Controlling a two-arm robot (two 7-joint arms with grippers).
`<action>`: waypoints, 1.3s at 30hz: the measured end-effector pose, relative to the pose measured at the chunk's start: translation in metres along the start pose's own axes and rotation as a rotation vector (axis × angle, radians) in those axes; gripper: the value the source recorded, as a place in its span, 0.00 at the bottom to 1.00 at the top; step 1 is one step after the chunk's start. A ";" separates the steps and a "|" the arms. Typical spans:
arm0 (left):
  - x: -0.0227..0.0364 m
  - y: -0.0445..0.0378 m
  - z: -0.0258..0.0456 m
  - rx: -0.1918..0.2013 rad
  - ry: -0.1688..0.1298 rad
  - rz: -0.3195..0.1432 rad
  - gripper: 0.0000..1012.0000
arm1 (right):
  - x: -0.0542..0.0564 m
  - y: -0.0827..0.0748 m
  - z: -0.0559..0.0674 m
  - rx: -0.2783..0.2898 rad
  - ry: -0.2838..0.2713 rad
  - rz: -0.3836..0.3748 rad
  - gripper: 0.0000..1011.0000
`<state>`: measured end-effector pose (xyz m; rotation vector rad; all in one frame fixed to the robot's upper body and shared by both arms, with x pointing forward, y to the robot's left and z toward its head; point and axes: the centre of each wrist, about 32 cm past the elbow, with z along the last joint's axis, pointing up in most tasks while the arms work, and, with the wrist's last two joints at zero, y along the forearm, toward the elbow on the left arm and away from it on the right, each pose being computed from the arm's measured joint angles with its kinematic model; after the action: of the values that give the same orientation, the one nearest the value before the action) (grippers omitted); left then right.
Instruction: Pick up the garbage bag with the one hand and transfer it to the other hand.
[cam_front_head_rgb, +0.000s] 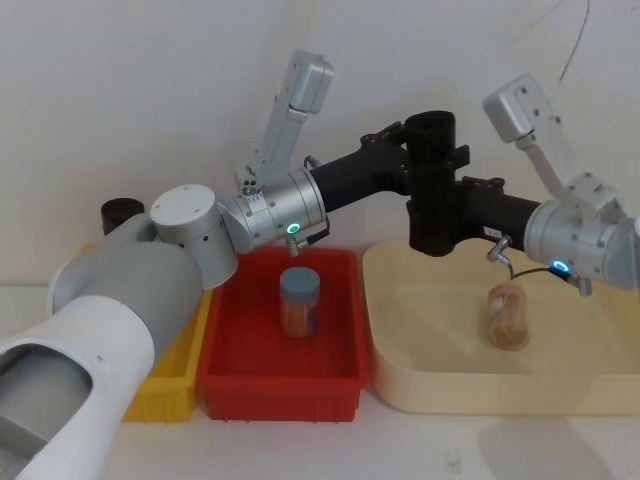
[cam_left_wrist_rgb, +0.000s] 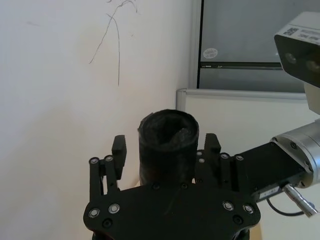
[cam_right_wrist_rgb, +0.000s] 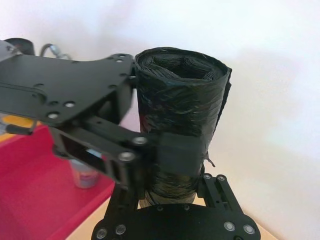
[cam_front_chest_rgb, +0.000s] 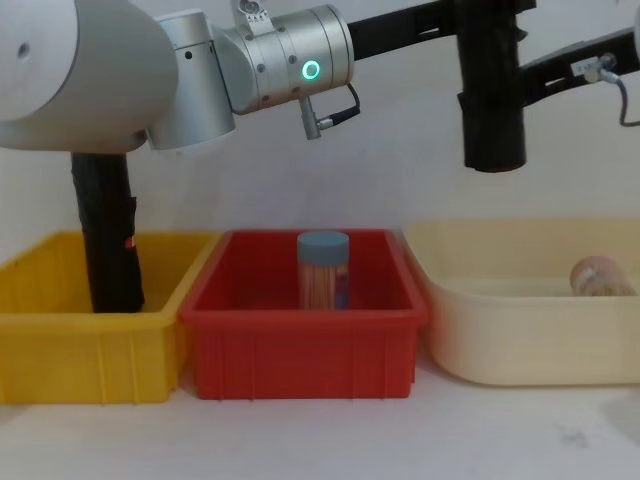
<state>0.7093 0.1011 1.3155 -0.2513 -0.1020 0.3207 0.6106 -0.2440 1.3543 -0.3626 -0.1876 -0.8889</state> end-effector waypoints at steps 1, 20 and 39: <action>0.0000 0.0000 0.0000 0.000 0.000 0.000 0.94 | 0.001 -0.001 0.000 0.000 0.002 -0.010 0.53; 0.0000 0.0000 0.0000 0.000 0.000 0.000 0.99 | 0.024 -0.034 -0.018 -0.040 0.072 -0.227 0.61; 0.0000 0.0000 0.0000 0.000 0.000 0.000 0.99 | 0.043 -0.061 -0.035 -0.078 0.129 -0.384 0.99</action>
<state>0.7093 0.1012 1.3155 -0.2513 -0.1020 0.3208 0.5894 -0.3233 1.3490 -0.3461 -0.1046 -1.2976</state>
